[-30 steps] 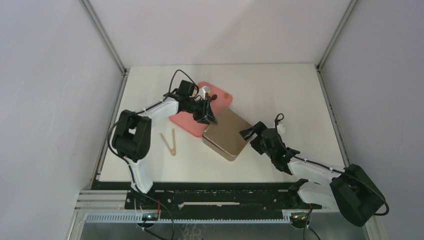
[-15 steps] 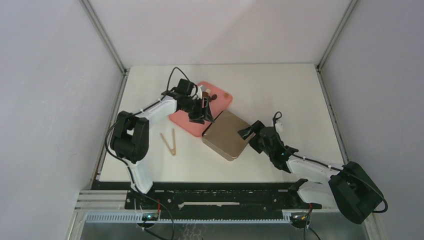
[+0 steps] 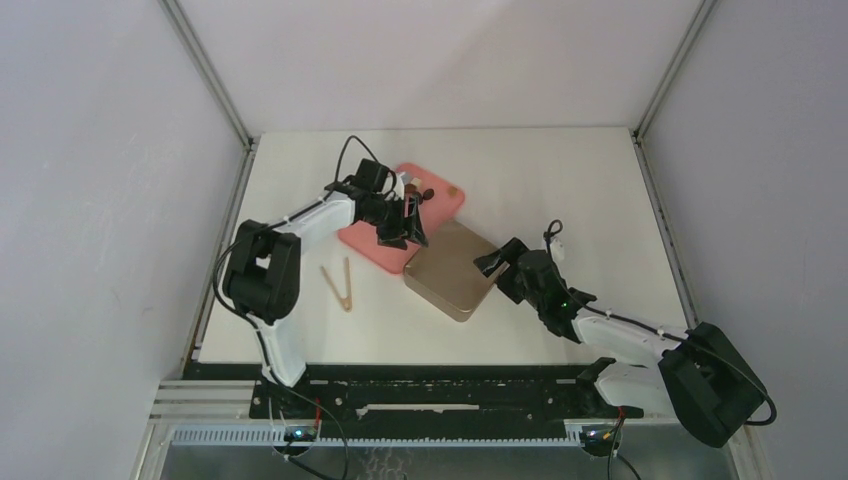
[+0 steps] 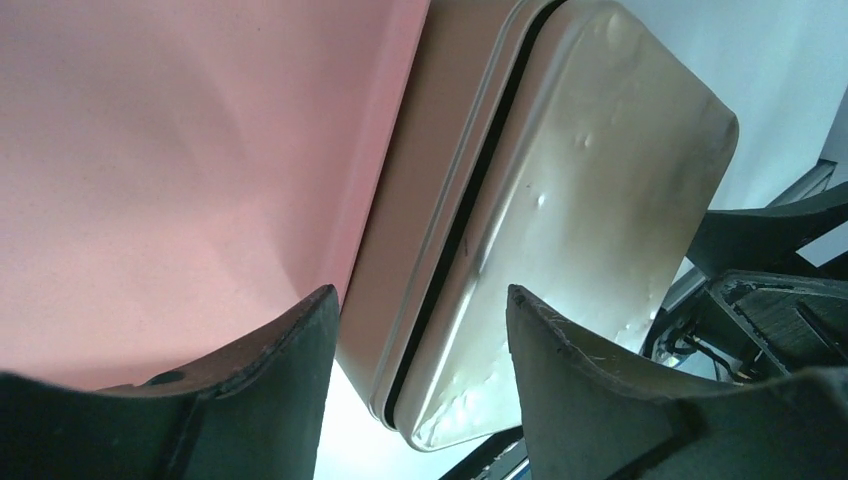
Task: Pack the chocolate
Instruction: Close the box lid on the packing box.
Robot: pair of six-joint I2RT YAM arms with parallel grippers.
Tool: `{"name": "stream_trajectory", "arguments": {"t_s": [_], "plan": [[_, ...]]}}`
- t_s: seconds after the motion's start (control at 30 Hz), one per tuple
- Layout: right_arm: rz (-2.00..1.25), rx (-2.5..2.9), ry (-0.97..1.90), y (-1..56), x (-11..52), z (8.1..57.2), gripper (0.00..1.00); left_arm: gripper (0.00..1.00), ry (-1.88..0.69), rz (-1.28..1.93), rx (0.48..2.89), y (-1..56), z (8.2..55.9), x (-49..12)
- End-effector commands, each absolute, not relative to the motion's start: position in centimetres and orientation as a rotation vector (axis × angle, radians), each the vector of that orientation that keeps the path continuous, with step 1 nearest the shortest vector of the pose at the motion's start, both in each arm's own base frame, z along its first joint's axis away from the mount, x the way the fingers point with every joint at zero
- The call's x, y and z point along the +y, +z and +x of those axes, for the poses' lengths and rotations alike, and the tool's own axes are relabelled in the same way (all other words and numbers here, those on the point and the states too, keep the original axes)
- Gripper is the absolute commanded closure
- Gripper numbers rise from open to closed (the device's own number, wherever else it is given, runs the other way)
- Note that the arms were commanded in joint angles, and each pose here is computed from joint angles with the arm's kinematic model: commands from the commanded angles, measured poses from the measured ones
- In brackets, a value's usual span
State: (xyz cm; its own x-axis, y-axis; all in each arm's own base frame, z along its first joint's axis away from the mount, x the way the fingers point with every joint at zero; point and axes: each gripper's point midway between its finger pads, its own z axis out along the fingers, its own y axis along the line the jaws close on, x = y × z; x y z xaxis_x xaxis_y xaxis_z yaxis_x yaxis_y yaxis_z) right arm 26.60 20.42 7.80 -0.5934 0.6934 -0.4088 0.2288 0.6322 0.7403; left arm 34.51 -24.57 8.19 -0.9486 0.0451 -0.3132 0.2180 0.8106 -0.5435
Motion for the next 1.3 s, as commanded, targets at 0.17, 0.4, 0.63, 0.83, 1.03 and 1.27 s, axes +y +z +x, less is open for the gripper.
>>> {"name": "stream_trajectory", "arguments": {"t_s": [0.17,0.4,0.63,0.83,1.03,1.27], "plan": [[0.667,2.089,0.910,10.7,22.4,27.9,0.15,0.40,-1.006,0.252,2.670,9.2,34.8,-26.2],[0.648,2.103,0.870,10.7,22.5,27.8,0.16,0.47,-1.108,0.232,2.658,9.5,33.7,-27.1],[0.627,2.113,0.820,10.7,22.1,27.7,0.16,0.56,-1.169,0.157,2.663,9.1,32.3,-27.4],[0.597,2.126,0.765,10.1,21.8,27.4,0.17,0.62,-1.147,0.080,2.659,8.6,31.5,-26.8],[0.548,2.162,0.707,9.0,21.5,27.0,0.17,0.64,-1.114,-0.029,2.658,7.6,30.8,-26.1],[0.506,2.166,0.700,9.2,21.6,26.8,0.19,0.59,-1.025,-0.094,2.646,7.1,30.6,-24.8]]}}
